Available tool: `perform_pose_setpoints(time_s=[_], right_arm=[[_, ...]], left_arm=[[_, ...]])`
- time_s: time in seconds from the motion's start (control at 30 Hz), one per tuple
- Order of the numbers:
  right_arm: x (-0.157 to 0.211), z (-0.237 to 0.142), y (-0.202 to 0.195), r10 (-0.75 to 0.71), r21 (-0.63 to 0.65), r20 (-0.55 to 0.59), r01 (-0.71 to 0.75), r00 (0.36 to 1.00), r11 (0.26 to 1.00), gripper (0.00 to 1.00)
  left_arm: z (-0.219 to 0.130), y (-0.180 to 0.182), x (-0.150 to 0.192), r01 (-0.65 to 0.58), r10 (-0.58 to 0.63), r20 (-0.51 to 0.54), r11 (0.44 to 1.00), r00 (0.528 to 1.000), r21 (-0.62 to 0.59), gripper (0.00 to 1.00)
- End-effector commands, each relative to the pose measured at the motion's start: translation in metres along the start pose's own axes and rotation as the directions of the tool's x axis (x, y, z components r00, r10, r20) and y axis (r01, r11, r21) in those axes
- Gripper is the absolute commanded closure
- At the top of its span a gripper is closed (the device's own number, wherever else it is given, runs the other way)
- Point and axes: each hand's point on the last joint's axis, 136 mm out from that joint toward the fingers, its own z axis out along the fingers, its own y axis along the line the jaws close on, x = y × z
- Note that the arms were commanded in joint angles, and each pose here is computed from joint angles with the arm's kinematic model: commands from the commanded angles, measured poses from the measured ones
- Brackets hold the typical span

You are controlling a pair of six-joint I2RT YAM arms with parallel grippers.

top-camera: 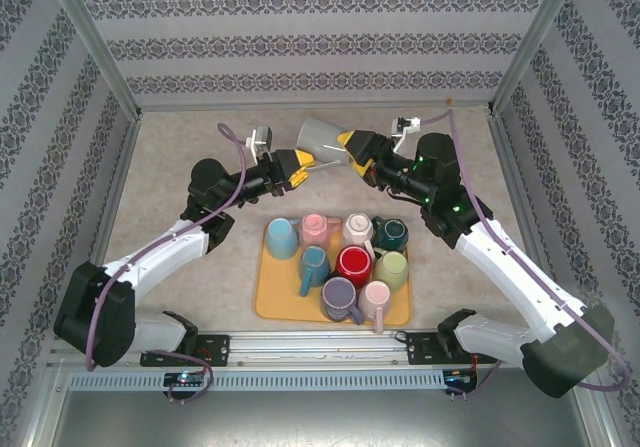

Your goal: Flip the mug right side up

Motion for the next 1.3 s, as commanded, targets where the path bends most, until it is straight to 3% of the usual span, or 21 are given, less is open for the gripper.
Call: perform_pose_setpoints(time_s=[0.0, 0.1, 0.2, 0.27, 0.33, 0.47, 0.6, 0.67, 0.73, 0.93, 1.03, 1.13, 1.27], right_arm=[[-0.001, -0.007, 0.027, -0.031, -0.107, 0.011, 0.032, 0.999, 0.994, 0.62], [0.0, -0.007, 0.025, -0.041, -0.097, 0.01, 0.041, 0.999, 0.994, 0.62], [0.001, -0.009, 0.022, -0.061, -0.072, 0.011, 0.062, 0.998, 0.995, 0.56], [0.001, -0.012, 0.02, -0.086, -0.048, 0.014, 0.087, 0.996, 0.995, 0.42], [0.001, -0.018, 0.013, -0.145, 0.012, 0.026, 0.144, 0.989, 0.989, 0.2], [-0.01, -0.044, -0.013, -0.232, 0.205, 0.112, 0.206, 0.966, 0.957, 0.04], [-0.01, -0.063, -0.041, -0.331, 0.348, 0.084, 0.283, 0.94, 0.894, 0.02], [-0.005, -0.064, -0.051, -0.357, 0.384, 0.034, 0.317, 0.934, 0.867, 0.02], [0.002, -0.063, -0.058, -0.376, 0.396, -0.021, 0.353, 0.926, 0.848, 0.03], [0.009, -0.063, -0.07, -0.42, 0.459, -0.079, 0.408, 0.904, 0.789, 0.05], [0.018, -0.064, -0.069, -0.491, 0.448, -0.162, 0.507, 0.856, 0.736, 0.08], [0.026, -0.065, -0.073, -0.499, 0.437, -0.199, 0.532, 0.844, 0.725, 0.08], [0.033, -0.067, -0.079, -0.492, 0.428, -0.239, 0.546, 0.837, 0.721, 0.08]], left_arm=[[-0.002, -0.03, 0.0, -0.067, 0.069, -0.013, 0.991, 0.998, 0.118, 0.74], [0.0, -0.028, 0.0, -0.076, 0.079, -0.023, 0.992, 0.997, 0.105, 0.85], [0.0, -0.029, 0.002, -0.107, 0.11, -0.036, 0.991, 0.993, 0.08, 0.96], [-0.001, -0.029, 0.003, -0.134, 0.136, -0.038, 0.99, 0.99, 0.048, 0.99], [-0.004, -0.031, 0.002, -0.176, 0.176, -0.038, 0.984, 0.984, 0.011, 1.0], [-0.015, -0.029, -0.001, -0.28, 0.276, -0.046, 0.95, 0.96, -0.136, 1.0], [-0.037, -0.005, -0.013, -0.429, 0.432, -0.089, 0.807, 0.897, -0.406, 1.0], [-0.045, 0.008, -0.022, -0.485, 0.488, -0.139, 0.712, 0.862, -0.508, 1.0], [-0.057, 0.023, -0.041, -0.521, 0.54, -0.185, 0.577, 0.821, -0.628, 1.0], [-0.077, 0.064, -0.097, -0.555, 0.68, -0.264, 0.251, 0.684, -0.793, 1.0], [-0.081, 0.093, -0.118, -0.564, 0.681, -0.346, 0.118, 0.645, -0.818, 1.0], [-0.083, 0.123, -0.135, -0.562, 0.659, -0.381, 0.076, 0.649, -0.824, 1.0], [-0.098, 0.157, -0.162, -0.495, 0.632, -0.35, 0.062, 0.692, -0.867, 1.0]])
